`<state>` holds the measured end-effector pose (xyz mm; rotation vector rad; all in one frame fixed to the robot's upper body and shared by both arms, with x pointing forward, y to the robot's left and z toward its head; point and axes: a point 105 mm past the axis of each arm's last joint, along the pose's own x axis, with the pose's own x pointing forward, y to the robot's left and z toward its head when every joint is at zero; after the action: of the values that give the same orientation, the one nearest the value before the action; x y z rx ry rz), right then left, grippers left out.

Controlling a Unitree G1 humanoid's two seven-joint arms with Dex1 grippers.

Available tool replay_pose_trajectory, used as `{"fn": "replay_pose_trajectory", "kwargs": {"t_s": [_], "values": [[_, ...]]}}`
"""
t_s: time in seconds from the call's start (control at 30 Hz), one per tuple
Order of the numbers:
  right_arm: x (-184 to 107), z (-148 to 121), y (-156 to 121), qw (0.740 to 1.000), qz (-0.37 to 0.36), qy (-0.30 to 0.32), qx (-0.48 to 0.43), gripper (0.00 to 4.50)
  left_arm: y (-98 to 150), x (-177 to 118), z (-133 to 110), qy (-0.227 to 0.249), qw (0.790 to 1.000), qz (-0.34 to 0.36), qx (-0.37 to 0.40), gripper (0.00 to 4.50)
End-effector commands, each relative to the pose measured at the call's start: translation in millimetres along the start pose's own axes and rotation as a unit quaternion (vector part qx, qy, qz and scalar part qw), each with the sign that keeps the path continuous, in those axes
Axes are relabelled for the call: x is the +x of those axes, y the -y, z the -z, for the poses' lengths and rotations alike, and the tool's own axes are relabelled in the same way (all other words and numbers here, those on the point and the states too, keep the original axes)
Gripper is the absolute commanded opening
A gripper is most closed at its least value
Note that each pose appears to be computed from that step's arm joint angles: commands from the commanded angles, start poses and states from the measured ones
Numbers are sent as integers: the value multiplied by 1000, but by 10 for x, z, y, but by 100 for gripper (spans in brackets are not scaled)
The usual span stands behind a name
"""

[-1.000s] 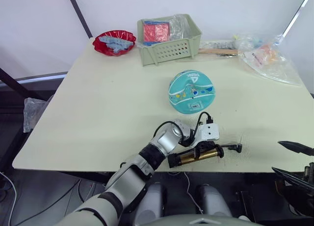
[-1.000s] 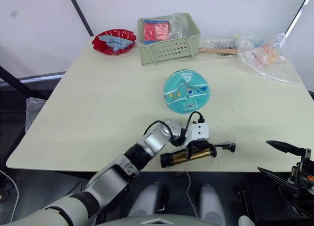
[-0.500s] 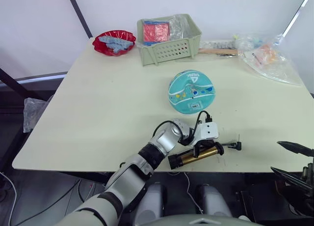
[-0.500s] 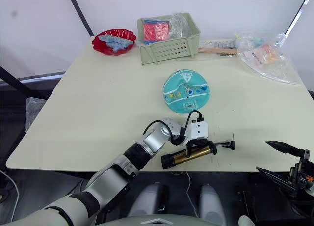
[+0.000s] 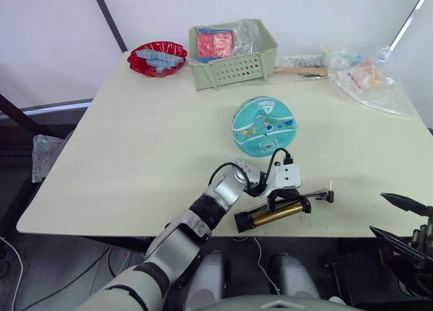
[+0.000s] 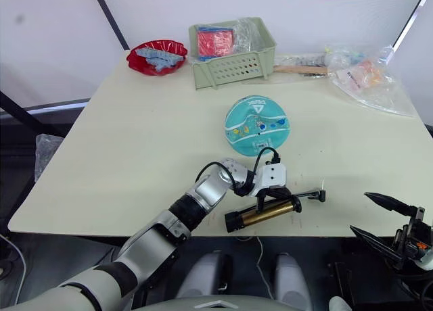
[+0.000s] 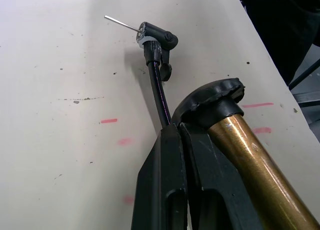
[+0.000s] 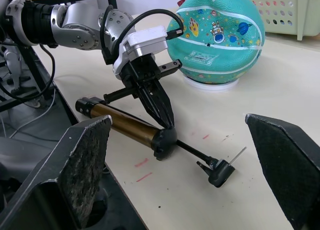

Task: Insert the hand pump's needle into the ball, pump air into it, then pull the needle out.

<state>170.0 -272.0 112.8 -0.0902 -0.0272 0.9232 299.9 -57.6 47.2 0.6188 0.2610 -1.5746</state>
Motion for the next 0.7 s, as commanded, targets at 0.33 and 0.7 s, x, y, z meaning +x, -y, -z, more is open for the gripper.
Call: {"fn": "replay_pose_trajectory", "kwargs": {"t_s": [0.33, 0.7], "values": [[18, -32, -48, 1000, 3, 8, -17, 450, -44, -10, -89, 16, 1000, -17, 17, 139], [-1, -29, -37, 1000, 4, 5, -19, 450, 10, 76, 25, -19, 1000, -6, -4, 310]]}}
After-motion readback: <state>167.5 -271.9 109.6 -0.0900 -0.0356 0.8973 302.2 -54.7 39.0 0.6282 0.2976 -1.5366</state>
